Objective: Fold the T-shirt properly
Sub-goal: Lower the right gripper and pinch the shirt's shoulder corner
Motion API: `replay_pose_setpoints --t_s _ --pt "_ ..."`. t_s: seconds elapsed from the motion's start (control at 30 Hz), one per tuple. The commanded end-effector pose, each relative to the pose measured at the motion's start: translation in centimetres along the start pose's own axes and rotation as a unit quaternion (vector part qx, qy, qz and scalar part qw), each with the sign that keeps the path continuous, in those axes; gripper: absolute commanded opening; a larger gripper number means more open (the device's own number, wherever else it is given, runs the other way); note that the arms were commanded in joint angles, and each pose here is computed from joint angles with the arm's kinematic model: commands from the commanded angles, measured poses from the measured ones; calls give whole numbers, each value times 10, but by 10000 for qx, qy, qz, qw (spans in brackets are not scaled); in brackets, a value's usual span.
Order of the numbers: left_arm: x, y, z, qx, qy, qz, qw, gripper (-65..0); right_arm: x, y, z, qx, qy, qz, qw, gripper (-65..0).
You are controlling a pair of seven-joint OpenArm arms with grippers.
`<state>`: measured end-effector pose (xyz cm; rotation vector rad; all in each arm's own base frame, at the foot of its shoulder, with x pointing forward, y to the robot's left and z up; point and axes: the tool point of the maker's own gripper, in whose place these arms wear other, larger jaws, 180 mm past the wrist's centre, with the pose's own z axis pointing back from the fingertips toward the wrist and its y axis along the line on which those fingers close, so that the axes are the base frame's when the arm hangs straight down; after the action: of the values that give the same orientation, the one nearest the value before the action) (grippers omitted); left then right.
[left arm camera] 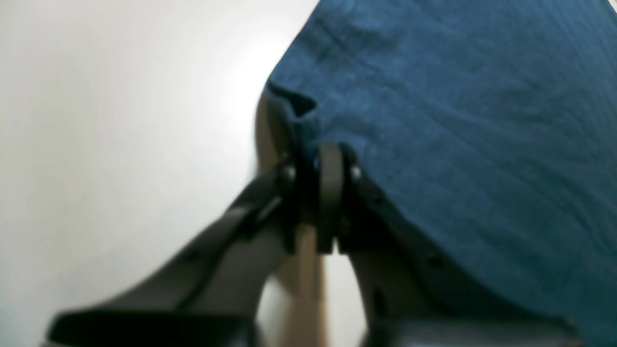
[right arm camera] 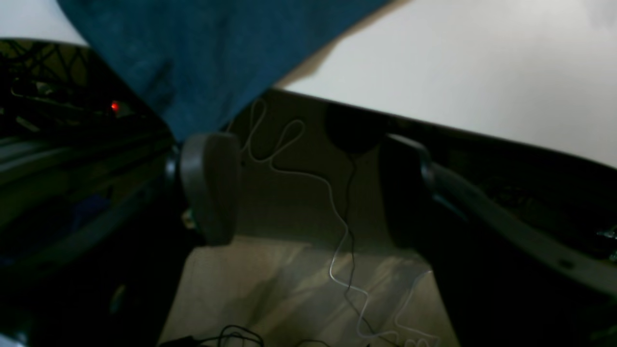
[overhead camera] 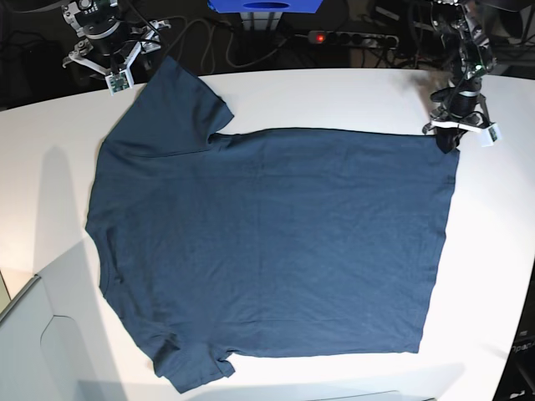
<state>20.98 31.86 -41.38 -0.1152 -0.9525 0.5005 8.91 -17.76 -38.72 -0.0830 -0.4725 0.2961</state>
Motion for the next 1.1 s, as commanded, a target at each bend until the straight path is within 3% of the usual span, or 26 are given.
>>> replay_pose_setpoints --t_s 0.0,0.43,0.77,0.93,1.07 --pt "16 -3 0 -71 -226 -64 9997 -650 7 -1 2 11 -145 66 9999 -218" --pt "12 -4 2 -73 -210 -18 9998 -650 45 28 -7 421 -600 194 9971 -190" --pt "0 -2 6 -26 -104 53 9999 -650 32 37 -45 564 -252 238 9978 -202" --pt "-3 0 9 3 -81 45 10000 -650 31 35 -48 559 -223 274 9978 -319" --pt "-4 1 9 6 -74 44 10000 -650 30 40 -47 769 -226 576 9951 -421"
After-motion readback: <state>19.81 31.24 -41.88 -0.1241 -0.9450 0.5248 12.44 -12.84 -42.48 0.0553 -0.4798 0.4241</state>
